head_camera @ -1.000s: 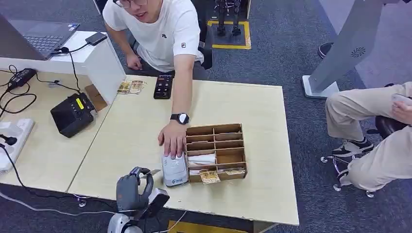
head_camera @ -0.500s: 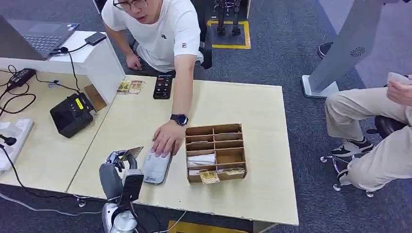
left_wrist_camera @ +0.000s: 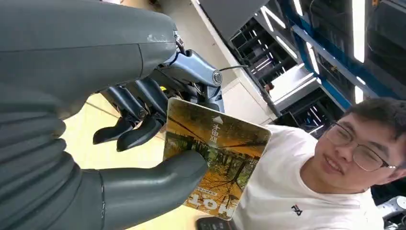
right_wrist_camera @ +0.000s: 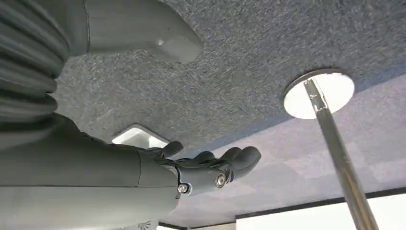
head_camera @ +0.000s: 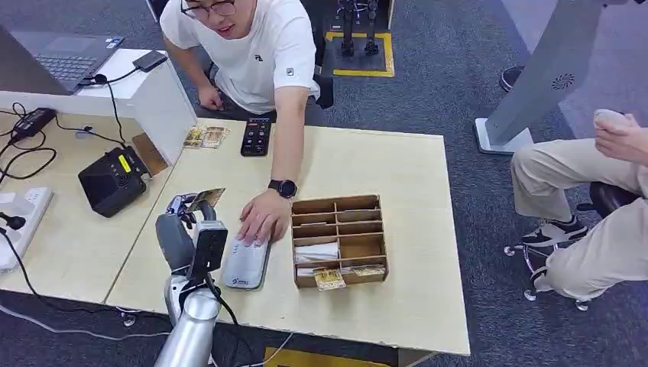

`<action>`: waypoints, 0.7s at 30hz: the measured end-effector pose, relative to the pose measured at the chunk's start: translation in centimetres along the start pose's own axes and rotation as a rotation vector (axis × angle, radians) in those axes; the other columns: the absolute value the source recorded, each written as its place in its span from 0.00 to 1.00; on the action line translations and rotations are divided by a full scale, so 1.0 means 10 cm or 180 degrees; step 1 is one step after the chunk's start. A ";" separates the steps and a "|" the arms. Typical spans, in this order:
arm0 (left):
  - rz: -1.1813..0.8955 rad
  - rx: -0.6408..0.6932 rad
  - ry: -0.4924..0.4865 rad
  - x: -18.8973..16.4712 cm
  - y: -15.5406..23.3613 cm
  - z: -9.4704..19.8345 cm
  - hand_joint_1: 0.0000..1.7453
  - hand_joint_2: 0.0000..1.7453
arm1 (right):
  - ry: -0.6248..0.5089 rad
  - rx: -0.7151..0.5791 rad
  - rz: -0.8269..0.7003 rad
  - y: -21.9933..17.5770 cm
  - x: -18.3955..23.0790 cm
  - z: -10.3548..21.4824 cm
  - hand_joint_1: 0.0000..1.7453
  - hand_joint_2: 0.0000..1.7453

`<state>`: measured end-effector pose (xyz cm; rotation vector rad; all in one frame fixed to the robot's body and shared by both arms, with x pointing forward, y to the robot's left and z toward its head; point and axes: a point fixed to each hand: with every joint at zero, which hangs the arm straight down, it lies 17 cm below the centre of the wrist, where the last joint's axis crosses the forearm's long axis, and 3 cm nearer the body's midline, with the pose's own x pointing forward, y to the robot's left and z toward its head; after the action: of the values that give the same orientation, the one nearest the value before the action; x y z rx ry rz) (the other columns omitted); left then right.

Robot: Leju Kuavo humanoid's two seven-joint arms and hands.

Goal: Pass the card to the sensor for recognition and then transmit it.

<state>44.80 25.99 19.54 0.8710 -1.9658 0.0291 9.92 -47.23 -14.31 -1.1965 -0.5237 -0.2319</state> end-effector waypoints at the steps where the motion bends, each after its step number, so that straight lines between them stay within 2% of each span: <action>1: -0.0027 -0.0016 -0.0026 0.01 -0.01 -0.02 1.00 1.00 | 0.0000 0.0006 -0.0004 0.01 0.00 0.00 0.00 1.00; 6: -0.0129 -0.0100 -0.0063 -0.01 -0.07 -0.02 1.00 1.00 | 0.0012 0.0030 -0.0019 0.04 0.00 0.02 0.00 1.00; 12: -0.0560 -0.0388 -0.0254 -0.02 -0.23 0.08 1.00 1.00 | 0.0039 0.0037 -0.0047 0.06 -0.01 0.03 0.00 1.00; 21: -0.1060 -0.0926 -0.0140 -0.43 -0.42 0.61 1.00 1.00 | 0.0133 0.0013 -0.0098 0.05 -0.06 0.04 0.00 1.00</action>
<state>43.92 23.08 11.52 0.9965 -1.7842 -0.4611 9.52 -46.78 -14.88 -1.1779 -0.5060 -0.2814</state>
